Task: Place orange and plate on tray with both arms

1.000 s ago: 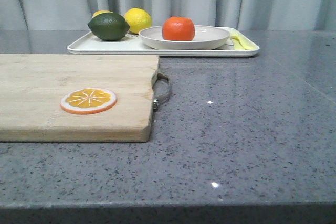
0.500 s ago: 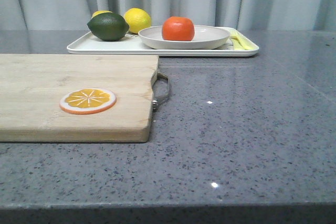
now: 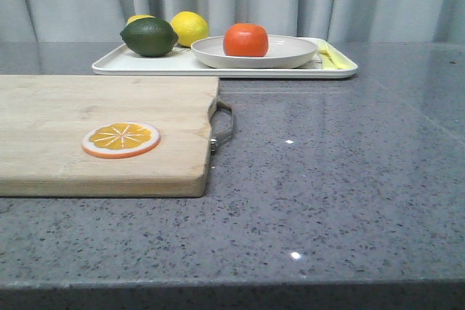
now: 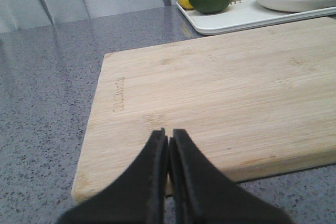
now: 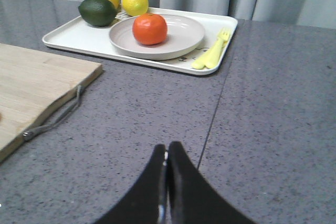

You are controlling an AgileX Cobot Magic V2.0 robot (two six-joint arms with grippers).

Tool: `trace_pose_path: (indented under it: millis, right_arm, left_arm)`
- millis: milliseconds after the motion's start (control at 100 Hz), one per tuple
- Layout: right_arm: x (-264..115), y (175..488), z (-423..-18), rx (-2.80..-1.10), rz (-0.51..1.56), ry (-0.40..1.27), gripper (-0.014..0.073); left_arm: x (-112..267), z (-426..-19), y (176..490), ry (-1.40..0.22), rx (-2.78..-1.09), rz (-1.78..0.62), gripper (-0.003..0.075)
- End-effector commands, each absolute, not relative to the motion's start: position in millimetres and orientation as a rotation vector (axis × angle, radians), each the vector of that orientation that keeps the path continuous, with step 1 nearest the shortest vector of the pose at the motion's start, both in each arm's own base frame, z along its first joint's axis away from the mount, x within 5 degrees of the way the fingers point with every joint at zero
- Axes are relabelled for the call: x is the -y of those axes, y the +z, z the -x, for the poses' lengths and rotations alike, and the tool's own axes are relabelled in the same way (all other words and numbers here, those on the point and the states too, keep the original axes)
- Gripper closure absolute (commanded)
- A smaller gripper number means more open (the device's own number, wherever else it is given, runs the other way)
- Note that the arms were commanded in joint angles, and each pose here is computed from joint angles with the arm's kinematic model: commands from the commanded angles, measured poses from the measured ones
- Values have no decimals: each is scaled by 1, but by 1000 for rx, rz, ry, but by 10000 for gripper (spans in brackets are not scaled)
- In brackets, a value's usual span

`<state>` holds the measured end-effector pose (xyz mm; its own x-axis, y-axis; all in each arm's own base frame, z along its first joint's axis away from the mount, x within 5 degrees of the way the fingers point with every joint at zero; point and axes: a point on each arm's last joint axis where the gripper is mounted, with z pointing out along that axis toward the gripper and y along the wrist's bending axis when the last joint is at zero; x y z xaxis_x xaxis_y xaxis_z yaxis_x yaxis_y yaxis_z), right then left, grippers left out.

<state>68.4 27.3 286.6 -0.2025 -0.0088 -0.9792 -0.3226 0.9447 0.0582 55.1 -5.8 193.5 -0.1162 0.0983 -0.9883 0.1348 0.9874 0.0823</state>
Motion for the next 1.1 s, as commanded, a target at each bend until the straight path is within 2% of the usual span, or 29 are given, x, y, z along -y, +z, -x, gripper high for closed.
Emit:
trace_pose_path:
  millis: [0,210,350,520,1090]
  right_arm:
    - [-20,294,-71,-1640,192,213,662]
    - [-10,261,-65,-1501,50,199,662]
    - [-9,237,-58,-1418,51,193,662]
    - [-8,216,-54,-1403,51,194,662]
    - [-8,210,-54,-1448,73,169,662]
  left_arm:
    - [6,-53,200,-48,-1588,-165,739]
    - [6,-53,200,-48,-1588,-165,739]
    - [6,-53,200,-48,-1588,-165,739]
    - [6,-53,200,-48,-1588,-165,739]
    - [6,-53,200,-48,-1588,-165,739]
